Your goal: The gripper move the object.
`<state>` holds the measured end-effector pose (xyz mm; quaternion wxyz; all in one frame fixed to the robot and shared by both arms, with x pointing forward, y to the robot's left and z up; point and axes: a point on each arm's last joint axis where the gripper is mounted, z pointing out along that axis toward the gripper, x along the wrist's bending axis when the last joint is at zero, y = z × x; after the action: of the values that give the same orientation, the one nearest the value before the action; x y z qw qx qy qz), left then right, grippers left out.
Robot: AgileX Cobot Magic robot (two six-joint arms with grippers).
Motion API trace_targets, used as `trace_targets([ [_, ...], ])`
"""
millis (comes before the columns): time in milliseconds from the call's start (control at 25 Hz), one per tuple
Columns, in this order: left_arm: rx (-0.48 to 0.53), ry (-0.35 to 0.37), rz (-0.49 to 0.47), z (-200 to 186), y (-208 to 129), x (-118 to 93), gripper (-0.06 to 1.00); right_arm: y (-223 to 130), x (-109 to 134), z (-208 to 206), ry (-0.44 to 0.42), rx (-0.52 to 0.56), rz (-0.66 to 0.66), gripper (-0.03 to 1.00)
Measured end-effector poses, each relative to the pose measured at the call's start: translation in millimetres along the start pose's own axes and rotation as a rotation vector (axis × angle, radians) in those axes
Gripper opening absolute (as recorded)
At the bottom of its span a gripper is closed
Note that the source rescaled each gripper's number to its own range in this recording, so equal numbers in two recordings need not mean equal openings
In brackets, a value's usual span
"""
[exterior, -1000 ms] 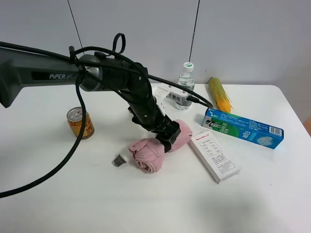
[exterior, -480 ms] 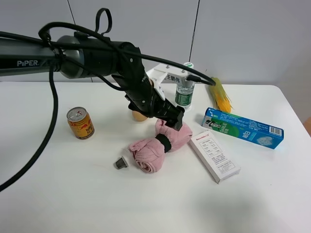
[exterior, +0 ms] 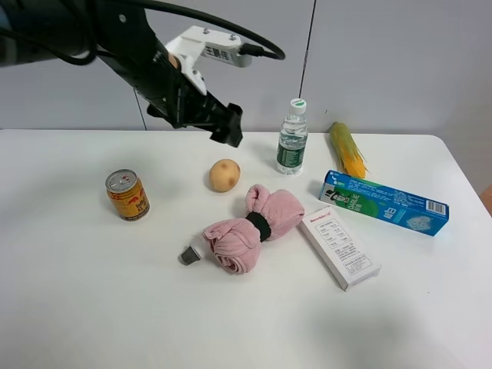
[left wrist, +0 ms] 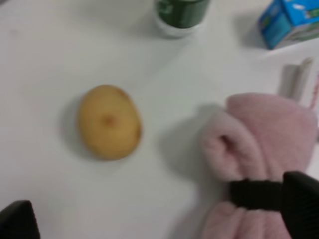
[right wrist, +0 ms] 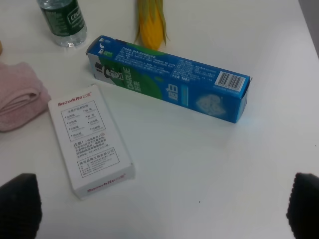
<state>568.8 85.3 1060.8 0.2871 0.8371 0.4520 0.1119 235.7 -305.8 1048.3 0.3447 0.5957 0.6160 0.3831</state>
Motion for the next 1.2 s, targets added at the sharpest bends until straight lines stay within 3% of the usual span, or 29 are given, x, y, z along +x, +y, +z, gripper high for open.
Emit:
trace_targets([
  [280, -0.039, 0.136, -0.025, -53.8, -24.5, 43.5, 0.97, 0.0, 0.0, 0.0, 0.000, 0.000, 0.000, 1.00],
  [600, -0.134, 0.252, -0.144, -136.1, -90.2, 68.0, 0.97, 0.0, 0.0, 0.0, 0.000, 0.000, 0.000, 1.00],
  [960, -0.162, 0.333, -0.258, -193.1, -187.6, 50.3, 0.97, 0.0, 0.0, 0.0, 0.000, 0.000, 0.000, 1.00],
  [1200, -0.146, 0.327, -0.286, -216.2, -233.9, 25.5, 0.97, 0.0, 0.0, 0.0, 0.000, 0.000, 0.000, 1.00],
])
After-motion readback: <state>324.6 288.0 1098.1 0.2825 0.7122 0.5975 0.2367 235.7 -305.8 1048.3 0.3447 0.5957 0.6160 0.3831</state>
